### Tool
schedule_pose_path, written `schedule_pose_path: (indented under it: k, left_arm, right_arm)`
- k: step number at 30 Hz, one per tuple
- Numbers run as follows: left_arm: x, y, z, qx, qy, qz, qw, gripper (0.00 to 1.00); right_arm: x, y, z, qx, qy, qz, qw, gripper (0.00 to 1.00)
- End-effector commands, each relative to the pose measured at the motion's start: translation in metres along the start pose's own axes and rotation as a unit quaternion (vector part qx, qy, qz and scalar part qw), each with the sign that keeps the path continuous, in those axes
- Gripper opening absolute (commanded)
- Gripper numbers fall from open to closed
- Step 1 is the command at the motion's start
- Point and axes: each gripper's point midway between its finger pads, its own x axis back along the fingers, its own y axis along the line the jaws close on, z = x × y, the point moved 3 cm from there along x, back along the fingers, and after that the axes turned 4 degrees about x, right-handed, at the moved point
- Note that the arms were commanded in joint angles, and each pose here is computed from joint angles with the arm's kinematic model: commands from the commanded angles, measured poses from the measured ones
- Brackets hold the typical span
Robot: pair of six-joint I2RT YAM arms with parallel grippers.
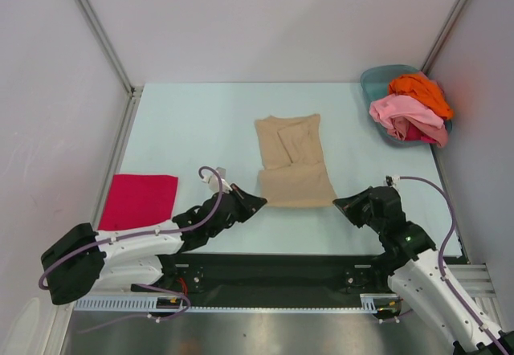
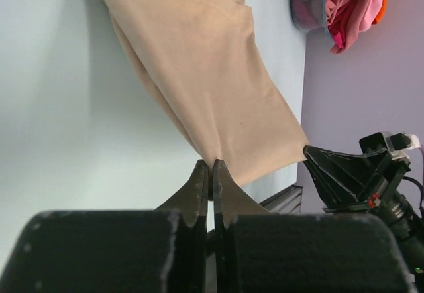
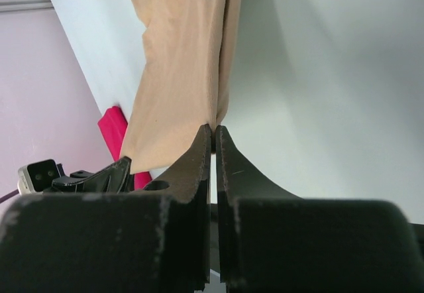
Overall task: Fold and stack the t-shirts
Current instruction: Fold the tshirt
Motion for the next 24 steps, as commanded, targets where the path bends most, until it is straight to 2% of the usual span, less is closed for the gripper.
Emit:
schedule_pose_path:
  k: [1, 8, 24]
  left_arm:
    - [0.004, -0.025, -0.006, -0.023, -0.008, 0.024, 0.999, 0.00]
    - [0.001, -0.038, -0.006, -0.045, -0.002, 0.029, 0.999, 0.00]
    - [-0.001, -0.029, -0.004, -0.040, 0.000, 0.017, 0.999, 0.00]
  right_arm:
    - [0.015, 0.013, -0.008, 0.010, -0.011, -0.014, 1.000, 0.00]
    - [0.014, 0.014, -0.008, 0.013, -0.009, -0.015, 1.000, 0.00]
    - [0.011, 0.006, -0.003, 0.011, -0.004, -0.006, 1.000, 0.00]
